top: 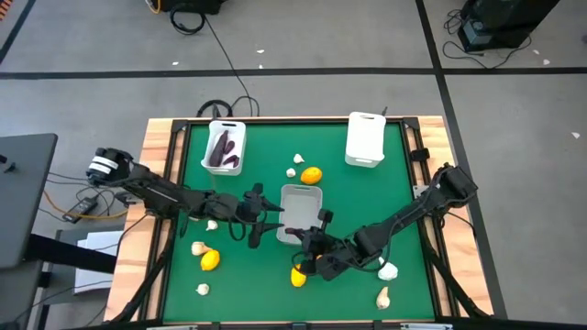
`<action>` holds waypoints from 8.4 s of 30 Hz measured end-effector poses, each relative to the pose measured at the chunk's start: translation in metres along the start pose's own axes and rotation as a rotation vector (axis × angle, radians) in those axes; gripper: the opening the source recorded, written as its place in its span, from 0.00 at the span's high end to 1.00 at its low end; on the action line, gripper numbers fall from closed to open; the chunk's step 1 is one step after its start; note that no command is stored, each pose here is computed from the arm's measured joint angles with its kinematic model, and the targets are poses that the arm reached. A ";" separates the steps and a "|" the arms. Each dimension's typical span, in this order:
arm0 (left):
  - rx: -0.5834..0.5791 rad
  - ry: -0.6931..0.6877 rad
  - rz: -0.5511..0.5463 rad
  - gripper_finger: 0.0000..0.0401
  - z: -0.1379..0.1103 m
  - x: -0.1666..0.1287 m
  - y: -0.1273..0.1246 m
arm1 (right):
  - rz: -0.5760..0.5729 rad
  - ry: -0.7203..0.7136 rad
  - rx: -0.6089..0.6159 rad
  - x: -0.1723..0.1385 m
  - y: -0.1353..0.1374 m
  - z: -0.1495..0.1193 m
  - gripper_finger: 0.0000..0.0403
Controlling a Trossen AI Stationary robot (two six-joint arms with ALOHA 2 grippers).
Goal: Sort produce into baskets
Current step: Put the eggplant into the left white bin, then put the lemon into the right white bin
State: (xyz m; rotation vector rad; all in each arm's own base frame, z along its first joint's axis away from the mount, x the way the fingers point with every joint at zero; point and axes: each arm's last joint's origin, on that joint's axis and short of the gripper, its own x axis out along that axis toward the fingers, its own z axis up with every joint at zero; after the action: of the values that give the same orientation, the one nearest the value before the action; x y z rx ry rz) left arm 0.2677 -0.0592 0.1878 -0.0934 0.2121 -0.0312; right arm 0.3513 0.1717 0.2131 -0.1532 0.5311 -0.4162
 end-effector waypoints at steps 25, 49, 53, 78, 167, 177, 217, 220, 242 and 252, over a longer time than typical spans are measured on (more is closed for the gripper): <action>0.047 -0.078 -0.001 0.58 -0.002 0.009 -0.004 | -0.069 0.006 0.037 0.020 -0.020 0.006 0.97; -0.013 0.113 0.626 0.92 0.028 -0.061 0.055 | -0.082 0.173 0.087 0.000 -0.013 -0.020 0.51; -0.053 0.134 0.803 0.92 0.033 -0.085 0.077 | -0.087 0.176 0.064 -0.002 -0.013 -0.022 0.51; -0.125 0.185 0.668 0.42 0.036 -0.099 0.108 | 0.160 0.349 -0.006 -0.012 -0.033 -0.009 0.51; -0.010 0.064 0.141 0.46 -0.022 -0.037 0.026 | 0.328 0.433 0.124 0.011 0.014 -0.080 0.04; -0.017 0.064 0.141 0.46 -0.022 -0.037 0.026 | 0.360 0.435 0.142 0.012 0.016 -0.080 0.41; 0.084 0.122 0.298 0.46 -0.024 -0.036 0.063 | -0.470 0.423 0.199 -0.035 -0.220 -0.006 0.40; 0.092 0.122 0.313 0.46 -0.024 -0.036 0.066 | -0.497 0.476 0.223 -0.026 -0.247 -0.007 0.40; -0.027 0.123 0.330 0.46 -0.026 -0.036 0.068 | -0.453 0.707 0.445 0.007 -0.352 -0.083 0.12; 0.008 0.109 0.330 0.47 -0.021 -0.038 0.089 | -0.154 0.430 0.393 0.021 -0.343 -0.047 0.04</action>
State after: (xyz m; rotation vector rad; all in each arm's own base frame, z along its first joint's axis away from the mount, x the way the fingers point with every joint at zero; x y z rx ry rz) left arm 0.2280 0.0294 0.1662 -0.0476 0.3336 0.2919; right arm 0.2246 -0.1495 0.2481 0.2827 0.8501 -0.7018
